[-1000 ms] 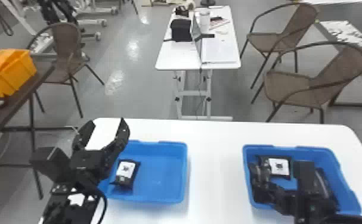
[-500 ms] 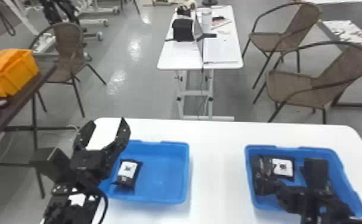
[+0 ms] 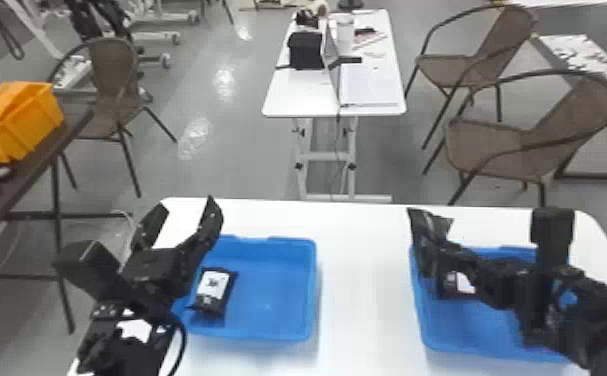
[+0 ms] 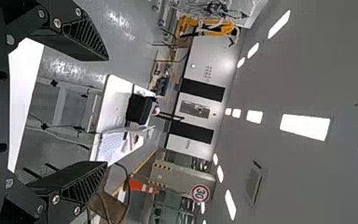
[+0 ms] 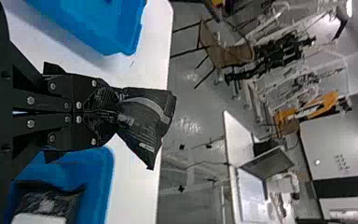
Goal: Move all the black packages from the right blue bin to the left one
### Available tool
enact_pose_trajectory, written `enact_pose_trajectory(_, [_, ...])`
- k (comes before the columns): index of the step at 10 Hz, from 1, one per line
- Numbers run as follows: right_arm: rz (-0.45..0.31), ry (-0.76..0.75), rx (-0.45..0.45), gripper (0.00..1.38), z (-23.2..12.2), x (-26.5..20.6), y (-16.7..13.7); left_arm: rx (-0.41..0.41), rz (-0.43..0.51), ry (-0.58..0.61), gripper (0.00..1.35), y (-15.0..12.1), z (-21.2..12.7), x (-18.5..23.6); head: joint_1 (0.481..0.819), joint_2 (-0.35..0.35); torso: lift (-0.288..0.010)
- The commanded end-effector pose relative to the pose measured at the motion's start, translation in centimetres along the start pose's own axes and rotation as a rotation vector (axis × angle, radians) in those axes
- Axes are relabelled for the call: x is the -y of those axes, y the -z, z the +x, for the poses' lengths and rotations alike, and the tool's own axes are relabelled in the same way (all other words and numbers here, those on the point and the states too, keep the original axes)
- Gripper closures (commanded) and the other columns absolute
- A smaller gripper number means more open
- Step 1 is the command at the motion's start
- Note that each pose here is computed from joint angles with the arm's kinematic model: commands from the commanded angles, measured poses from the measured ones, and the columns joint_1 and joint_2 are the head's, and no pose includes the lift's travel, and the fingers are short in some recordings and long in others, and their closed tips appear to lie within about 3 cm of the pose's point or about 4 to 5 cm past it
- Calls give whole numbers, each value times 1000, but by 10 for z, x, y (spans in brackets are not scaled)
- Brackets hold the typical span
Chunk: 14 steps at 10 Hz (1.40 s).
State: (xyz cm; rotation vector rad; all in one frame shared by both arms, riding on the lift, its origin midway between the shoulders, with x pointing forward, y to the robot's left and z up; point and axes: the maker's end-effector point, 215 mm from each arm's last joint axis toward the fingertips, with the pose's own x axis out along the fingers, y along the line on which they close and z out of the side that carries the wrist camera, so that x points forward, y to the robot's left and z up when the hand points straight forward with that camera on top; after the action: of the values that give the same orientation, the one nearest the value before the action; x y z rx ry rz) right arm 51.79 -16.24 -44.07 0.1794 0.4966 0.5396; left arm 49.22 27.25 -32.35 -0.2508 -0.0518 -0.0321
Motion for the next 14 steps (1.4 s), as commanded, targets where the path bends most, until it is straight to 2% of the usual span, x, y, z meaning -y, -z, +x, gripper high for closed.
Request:
enact_pose_trajectory(1, [-70, -108, 30, 1254, 19, -32, -45, -25, -70, 20, 237, 5, 8, 11, 695, 119, 0])
enact_pose_trajectory(4, [-156, -332, 34, 1254, 56, -112, -78, -100, -220, 108, 231, 15, 25, 42, 695, 166, 0])
enact_pose_trajectory(8, [-175, -577, 46, 1254, 87, -222, -84, -177, -263, 227, 229, 21, 38, 74, 695, 225, 0])
enact_pose_trajectory(10, [-162, -623, 27, 1254, 89, -239, -78, -168, -264, 220, 229, 19, 40, 71, 695, 275, 0])
enact_pose_trajectory(12, [-130, -640, 19, 1254, 90, -244, -71, -153, -279, 224, 229, 15, 42, 74, 695, 289, 0])
enact_pose_trajectory(14, [-136, -640, 24, 1254, 93, -246, -73, -182, -307, 249, 283, 20, 43, 83, 695, 293, 0])
